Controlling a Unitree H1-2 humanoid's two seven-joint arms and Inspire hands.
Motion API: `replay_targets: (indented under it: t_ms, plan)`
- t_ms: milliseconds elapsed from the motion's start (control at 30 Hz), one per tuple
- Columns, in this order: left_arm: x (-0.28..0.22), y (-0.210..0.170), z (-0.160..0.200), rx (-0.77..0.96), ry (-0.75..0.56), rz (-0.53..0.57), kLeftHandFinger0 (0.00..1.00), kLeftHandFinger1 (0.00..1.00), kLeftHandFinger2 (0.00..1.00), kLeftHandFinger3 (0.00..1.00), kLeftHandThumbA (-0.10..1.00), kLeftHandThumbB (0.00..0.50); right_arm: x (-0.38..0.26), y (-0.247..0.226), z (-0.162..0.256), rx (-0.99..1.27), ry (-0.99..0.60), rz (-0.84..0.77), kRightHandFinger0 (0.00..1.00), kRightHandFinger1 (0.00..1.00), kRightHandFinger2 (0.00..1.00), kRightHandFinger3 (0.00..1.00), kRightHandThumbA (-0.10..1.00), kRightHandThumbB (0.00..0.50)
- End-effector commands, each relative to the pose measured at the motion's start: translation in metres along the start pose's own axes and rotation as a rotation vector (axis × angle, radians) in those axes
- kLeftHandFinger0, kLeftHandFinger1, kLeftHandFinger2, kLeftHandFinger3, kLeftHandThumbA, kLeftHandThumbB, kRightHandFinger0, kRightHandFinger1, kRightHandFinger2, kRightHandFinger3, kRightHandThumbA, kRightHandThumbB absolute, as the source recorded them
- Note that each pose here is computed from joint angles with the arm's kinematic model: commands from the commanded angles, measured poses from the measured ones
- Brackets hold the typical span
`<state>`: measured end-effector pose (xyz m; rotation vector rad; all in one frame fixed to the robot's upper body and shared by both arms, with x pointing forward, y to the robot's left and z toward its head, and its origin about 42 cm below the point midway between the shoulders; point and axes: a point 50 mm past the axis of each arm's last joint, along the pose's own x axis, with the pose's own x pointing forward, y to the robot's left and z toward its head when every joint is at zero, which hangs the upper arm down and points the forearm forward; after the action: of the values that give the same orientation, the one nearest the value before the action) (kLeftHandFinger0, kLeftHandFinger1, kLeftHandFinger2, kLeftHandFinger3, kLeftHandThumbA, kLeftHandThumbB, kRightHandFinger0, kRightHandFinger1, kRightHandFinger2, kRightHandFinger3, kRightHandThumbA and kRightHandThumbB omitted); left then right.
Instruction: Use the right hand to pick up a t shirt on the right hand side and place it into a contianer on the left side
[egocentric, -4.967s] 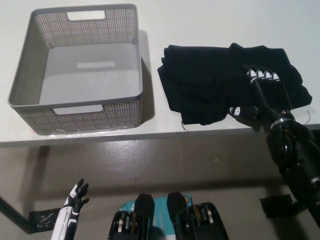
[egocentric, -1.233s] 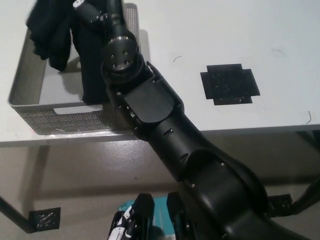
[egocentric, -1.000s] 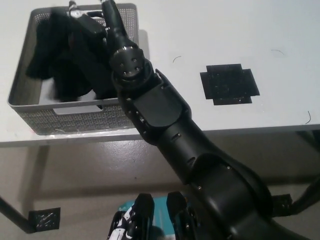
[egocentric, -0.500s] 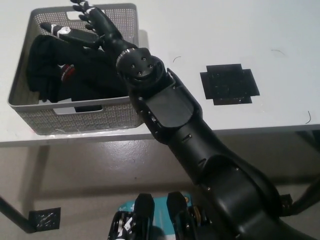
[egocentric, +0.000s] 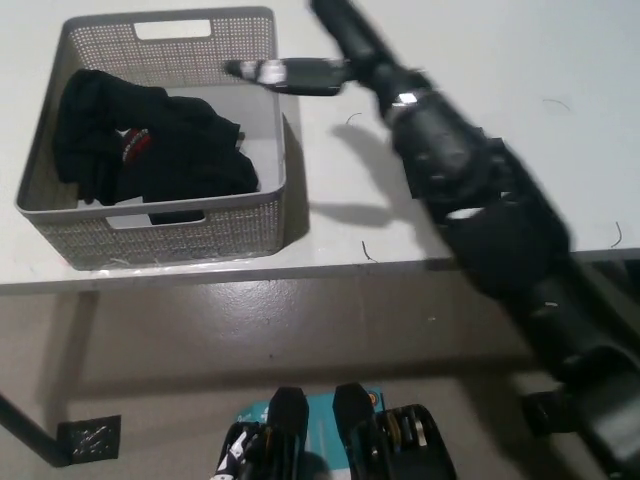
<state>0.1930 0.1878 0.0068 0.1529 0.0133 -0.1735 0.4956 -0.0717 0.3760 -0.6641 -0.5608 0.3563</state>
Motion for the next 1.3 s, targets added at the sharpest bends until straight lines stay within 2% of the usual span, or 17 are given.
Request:
replay_targets:
  t_ms: [0,100,267,367,400,467,533,567,700,800,1000,1033,1100,1133,1200,1233,1267]
  plan:
    - [-0.008,0.021,0.002,-0.015,-0.033,0.064,0.97,1.0,1.0,1.0,1.0,0.296,-0.064,-0.064,0.072,-0.344,-0.368,-0.094,1.0,1.0,1.0,1.0,1.0,0.382]
    - [-0.014,0.028,-0.001,-0.01,-0.018,0.087,0.95,1.0,1.0,1.0,1.0,0.318,-0.092,-0.061,0.068,-0.342,-0.399,-0.09,1.0,1.0,1.0,1.0,0.97,0.37]
    - [-0.017,0.028,-0.005,-0.004,-0.001,0.107,0.94,1.0,1.0,1.0,1.0,0.312,-0.132,-0.059,0.058,-0.362,-0.395,-0.063,1.0,1.0,1.0,1.0,0.95,0.348]
    - [-0.017,0.028,-0.007,-0.036,0.009,0.124,0.97,1.0,1.0,1.0,1.0,0.314,-0.162,-0.048,0.041,-0.321,-0.315,-0.053,1.0,1.0,1.0,1.0,1.0,0.321]
    - [-0.017,0.03,-0.007,-0.041,0.007,0.143,0.97,1.0,1.0,1.0,1.0,0.325,-0.188,-0.033,0.014,-0.3,-0.243,-0.034,1.0,1.0,1.0,1.0,1.0,0.26]
    - [-0.023,0.031,-0.007,-0.05,0.014,0.162,0.96,1.0,1.0,1.0,1.0,0.322,-0.211,-0.019,-0.003,-0.255,-0.159,-0.012,1.0,1.0,1.0,1.0,1.0,0.259]
    - [-0.029,0.035,-0.007,-0.032,0.018,0.175,0.97,1.0,1.0,1.0,1.0,0.303,-0.256,0.003,-0.033,-0.191,-0.019,0.016,1.0,1.0,1.0,1.0,1.0,0.229]
    - [-0.031,0.037,-0.007,-0.03,0.018,0.186,0.96,1.0,1.0,1.0,1.0,0.274,-0.289,0.018,-0.054,-0.163,0.061,0.012,1.0,1.0,1.0,1.0,1.0,0.226]
    - [-0.029,0.046,-0.006,-0.007,0.012,0.216,0.95,1.0,1.0,1.0,1.0,0.299,-0.356,0.05,-0.086,-0.123,0.196,0.011,1.0,1.0,1.0,1.0,1.0,0.235]
    - [-0.027,0.047,-0.003,0.002,0.001,0.237,0.95,1.0,1.0,1.0,1.0,0.287,-0.408,0.071,-0.096,-0.09,0.309,0.02,1.0,1.0,1.0,1.0,1.0,0.238]
    - [-0.018,0.049,0.0,-0.012,-0.018,0.254,1.0,1.0,1.0,1.0,1.0,0.325,-0.464,0.09,-0.105,-0.05,0.421,0.006,1.0,1.0,1.0,1.0,1.0,0.246]
    - [-0.017,0.049,0.0,-0.011,-0.02,0.255,1.0,1.0,1.0,1.0,1.0,0.316,-0.467,0.092,-0.105,-0.046,0.427,0.001,1.0,1.0,1.0,1.0,1.0,0.256]
    - [-0.017,0.051,0.001,-0.01,-0.024,0.268,1.0,1.0,1.0,1.0,1.0,0.3,-0.481,0.1,-0.106,-0.029,0.446,-0.02,1.0,1.0,1.0,1.0,1.0,0.245]
    - [-0.017,0.051,0.001,-0.004,-0.024,0.275,1.0,1.0,1.0,1.0,1.0,0.3,-0.486,0.102,-0.106,-0.019,0.455,-0.031,1.0,1.0,1.0,1.0,1.0,0.243]
    - [-0.019,0.047,0.001,-0.005,-0.019,0.29,1.0,1.0,1.0,1.0,1.0,0.32,-0.499,0.105,-0.11,0.017,0.486,-0.067,1.0,1.0,1.0,1.0,1.0,0.273]
    - [-0.019,0.05,0.002,0.003,-0.024,0.3,1.0,1.0,1.0,1.0,1.0,0.29,-0.511,0.115,-0.112,0.044,0.506,-0.063,1.0,1.0,1.0,1.0,1.0,0.268]
    - [-0.019,0.05,0.002,0.004,-0.025,0.301,1.0,1.0,1.0,1.0,1.0,0.289,-0.512,0.116,-0.112,0.047,0.507,-0.064,1.0,1.0,1.0,1.0,1.0,0.268]
